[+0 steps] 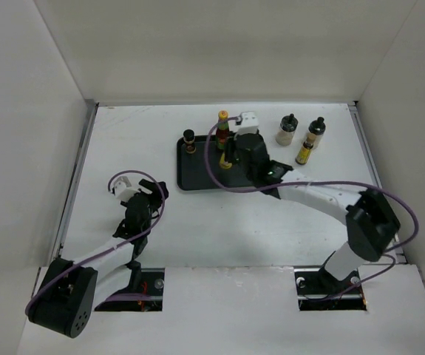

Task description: Organize the condiment bottles

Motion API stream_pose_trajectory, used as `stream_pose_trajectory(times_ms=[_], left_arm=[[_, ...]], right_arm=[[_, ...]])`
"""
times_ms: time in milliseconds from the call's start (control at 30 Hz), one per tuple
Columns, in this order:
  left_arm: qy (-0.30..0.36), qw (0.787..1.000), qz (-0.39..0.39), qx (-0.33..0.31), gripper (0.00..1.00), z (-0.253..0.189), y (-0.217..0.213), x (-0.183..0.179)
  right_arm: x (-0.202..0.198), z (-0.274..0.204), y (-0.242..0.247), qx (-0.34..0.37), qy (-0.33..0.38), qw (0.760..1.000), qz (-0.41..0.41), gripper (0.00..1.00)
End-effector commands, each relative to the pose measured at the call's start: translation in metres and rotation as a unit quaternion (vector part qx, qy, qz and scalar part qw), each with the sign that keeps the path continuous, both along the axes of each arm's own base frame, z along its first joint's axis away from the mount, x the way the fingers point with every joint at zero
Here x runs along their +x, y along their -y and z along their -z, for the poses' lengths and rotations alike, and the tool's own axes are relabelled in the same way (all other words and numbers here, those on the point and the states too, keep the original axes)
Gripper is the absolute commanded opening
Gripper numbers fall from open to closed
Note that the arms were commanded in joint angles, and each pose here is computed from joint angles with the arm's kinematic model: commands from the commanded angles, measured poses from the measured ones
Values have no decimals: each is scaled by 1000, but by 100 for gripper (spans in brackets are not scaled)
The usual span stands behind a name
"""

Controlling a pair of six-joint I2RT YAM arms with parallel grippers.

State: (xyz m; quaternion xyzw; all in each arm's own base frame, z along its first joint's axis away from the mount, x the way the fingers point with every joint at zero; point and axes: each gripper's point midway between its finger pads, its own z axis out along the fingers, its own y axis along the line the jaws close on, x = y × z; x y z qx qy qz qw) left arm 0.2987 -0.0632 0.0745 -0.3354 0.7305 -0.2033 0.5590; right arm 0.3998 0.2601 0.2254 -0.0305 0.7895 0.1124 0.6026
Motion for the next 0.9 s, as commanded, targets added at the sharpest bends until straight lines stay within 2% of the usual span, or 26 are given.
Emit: stream_pose_trajectory(times_ms=[0,67,233,433,500,600,633,700,867], left_arm=[[49,998,-23,-13,69,-27,-8,8],[48,999,-21,-14,69,-26,-8,7],[52,998,-23,-14,70,-29,-9,6],[49,998,-21,-14,70,-27,-8,6],[44,999,-17,-13,70,-25,-6,7],[42,999,-14,-13,70,-23,-4,6],[42,999,-15,-12,70,-24,-5,7],[41,999,-14,-12,70,-23,-4,8],[45,999,-16,-13,70,-26,-5,7]], right_arm=[[0,-36,-76,67,52,994,-67,29],[-2,-30,-114,60,51,992,-95,29],[0,-13,-163,44,45,990,-128,29],[-9,20,-185,35,23,989,-145,30],[-12,28,-189,31,17,988,-149,33],[-13,39,-189,25,10,989,-148,49],[-14,41,-188,24,7,989,-147,59],[-16,30,-184,31,15,989,-146,70],[-24,-18,-157,56,43,987,-143,80]])
